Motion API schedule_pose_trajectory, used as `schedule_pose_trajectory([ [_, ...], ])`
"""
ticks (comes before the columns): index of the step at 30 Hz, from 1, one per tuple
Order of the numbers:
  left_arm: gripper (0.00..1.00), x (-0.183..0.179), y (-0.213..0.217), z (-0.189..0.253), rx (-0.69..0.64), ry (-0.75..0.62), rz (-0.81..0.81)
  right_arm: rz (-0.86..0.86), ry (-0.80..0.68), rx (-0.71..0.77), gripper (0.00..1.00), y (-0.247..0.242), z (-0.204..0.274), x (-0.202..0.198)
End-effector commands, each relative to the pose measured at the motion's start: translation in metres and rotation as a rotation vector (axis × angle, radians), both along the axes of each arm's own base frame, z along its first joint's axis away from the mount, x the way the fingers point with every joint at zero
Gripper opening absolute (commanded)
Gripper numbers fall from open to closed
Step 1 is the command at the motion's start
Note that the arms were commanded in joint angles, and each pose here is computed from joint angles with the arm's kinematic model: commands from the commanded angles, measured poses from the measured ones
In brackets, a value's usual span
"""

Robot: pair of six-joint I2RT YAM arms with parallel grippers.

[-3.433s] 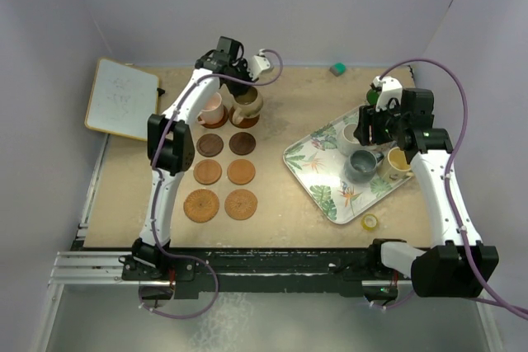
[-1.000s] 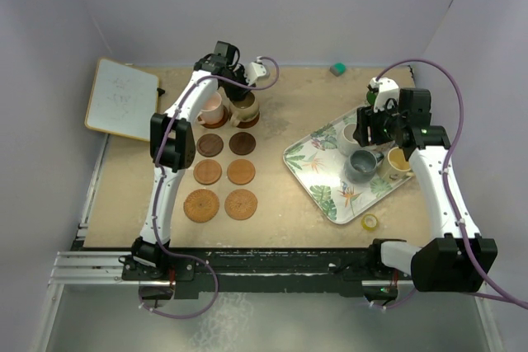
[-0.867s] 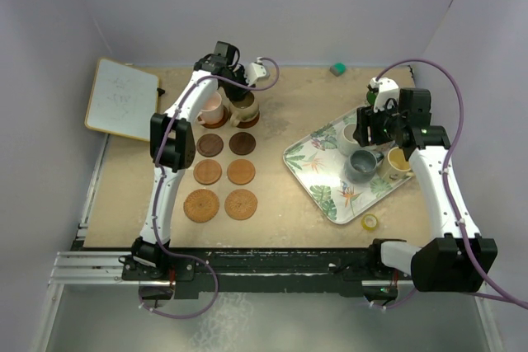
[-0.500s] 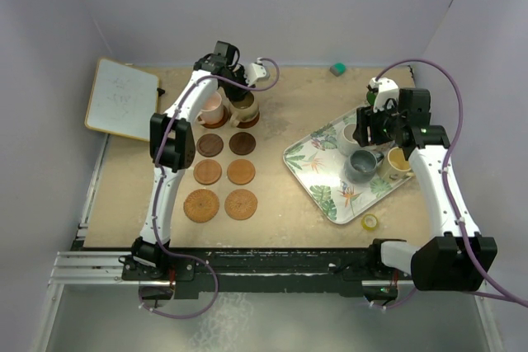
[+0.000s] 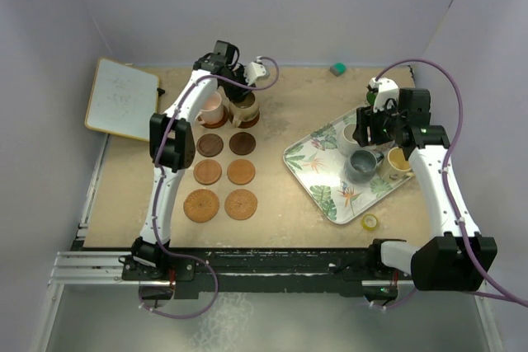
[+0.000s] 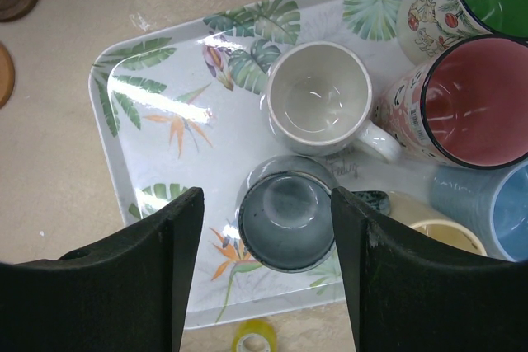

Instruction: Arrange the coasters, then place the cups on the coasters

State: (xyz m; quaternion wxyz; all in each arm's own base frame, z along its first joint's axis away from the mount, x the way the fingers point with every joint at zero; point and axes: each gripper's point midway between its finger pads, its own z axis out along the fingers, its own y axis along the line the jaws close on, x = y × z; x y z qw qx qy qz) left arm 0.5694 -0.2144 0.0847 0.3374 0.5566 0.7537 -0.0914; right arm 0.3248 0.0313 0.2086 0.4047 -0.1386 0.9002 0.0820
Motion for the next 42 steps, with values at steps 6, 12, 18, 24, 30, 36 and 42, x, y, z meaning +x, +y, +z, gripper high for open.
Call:
schedule_pose_trajectory([
  [6,0.42,0.01,-0.008,0.1,-0.128,-0.168,0.021,0.066,-0.037,-0.008,0.66,0.004,0.007,0.001],
  [12,0.56,0.0,-0.007,0.141,-0.182,-0.226,0.053,0.104,-0.037,-0.035,0.66,0.004,0.01,0.0],
  [18,0.7,-0.025,0.0,0.181,-0.227,-0.272,0.078,0.118,0.009,-0.126,0.67,-0.009,-0.002,-0.003],
  [24,0.73,-0.069,0.006,0.202,-0.265,-0.259,0.07,0.241,0.047,-0.203,0.69,-0.011,-0.015,0.003],
  [30,0.76,-0.125,0.013,0.194,-0.297,-0.21,0.033,0.325,0.052,-0.238,0.73,-0.01,-0.025,0.028],
  [36,0.78,-0.172,0.026,0.182,-0.276,-0.18,0.008,0.411,0.026,-0.336,0.74,-0.018,-0.031,0.065],
  [42,0.79,-0.197,0.04,0.173,-0.24,-0.198,0.019,0.518,0.076,-0.386,0.74,-0.02,-0.046,0.097],
])
